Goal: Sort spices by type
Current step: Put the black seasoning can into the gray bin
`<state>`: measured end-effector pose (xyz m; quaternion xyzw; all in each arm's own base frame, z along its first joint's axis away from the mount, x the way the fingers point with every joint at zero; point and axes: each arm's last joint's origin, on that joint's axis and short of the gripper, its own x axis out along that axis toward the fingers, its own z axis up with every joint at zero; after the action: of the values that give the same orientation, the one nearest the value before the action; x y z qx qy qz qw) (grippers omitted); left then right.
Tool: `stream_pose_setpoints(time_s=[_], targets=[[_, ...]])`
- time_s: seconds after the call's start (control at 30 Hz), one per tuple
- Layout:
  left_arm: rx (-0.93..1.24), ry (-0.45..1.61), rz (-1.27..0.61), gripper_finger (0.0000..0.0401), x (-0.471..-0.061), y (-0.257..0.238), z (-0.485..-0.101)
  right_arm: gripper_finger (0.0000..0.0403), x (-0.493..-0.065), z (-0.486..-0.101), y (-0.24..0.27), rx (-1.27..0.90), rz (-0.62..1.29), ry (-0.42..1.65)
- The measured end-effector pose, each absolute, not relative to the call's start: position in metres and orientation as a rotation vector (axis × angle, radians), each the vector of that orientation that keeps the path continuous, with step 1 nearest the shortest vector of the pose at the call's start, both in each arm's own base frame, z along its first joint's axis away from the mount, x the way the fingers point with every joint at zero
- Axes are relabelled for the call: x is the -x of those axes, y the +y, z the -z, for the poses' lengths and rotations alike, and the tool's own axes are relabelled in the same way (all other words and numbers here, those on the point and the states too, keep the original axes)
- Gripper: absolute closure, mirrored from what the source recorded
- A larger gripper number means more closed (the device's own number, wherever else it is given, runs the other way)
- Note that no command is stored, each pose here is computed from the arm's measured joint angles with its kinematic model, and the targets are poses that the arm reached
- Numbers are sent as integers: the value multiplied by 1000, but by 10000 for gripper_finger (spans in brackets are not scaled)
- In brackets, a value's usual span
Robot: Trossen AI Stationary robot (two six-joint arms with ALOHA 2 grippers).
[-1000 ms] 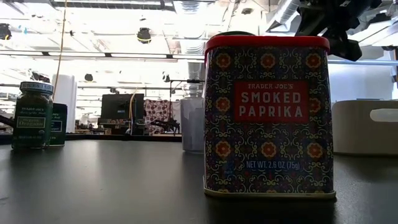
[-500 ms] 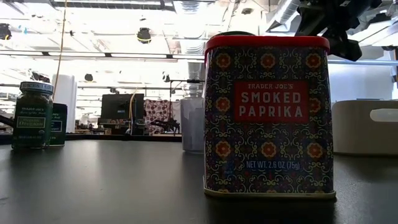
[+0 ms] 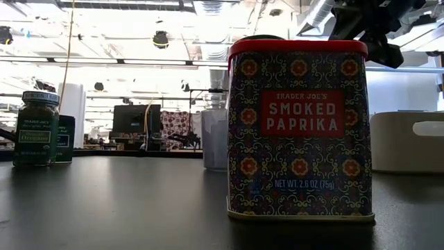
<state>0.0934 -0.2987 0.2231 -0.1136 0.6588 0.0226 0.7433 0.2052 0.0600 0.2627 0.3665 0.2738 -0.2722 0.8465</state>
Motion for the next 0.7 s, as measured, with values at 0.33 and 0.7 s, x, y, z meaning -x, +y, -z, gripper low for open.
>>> stream_pose_setpoints(time_s=[0.33, 0.7], targets=[[283, 1533, -84, 259, -90, -295, -226, 218, -205, -263, 60, -749, 565, 584], [495, 1505, -143, 278, -88, -240, -289, 217, -205, -263, 60, -742, 563, 585]])
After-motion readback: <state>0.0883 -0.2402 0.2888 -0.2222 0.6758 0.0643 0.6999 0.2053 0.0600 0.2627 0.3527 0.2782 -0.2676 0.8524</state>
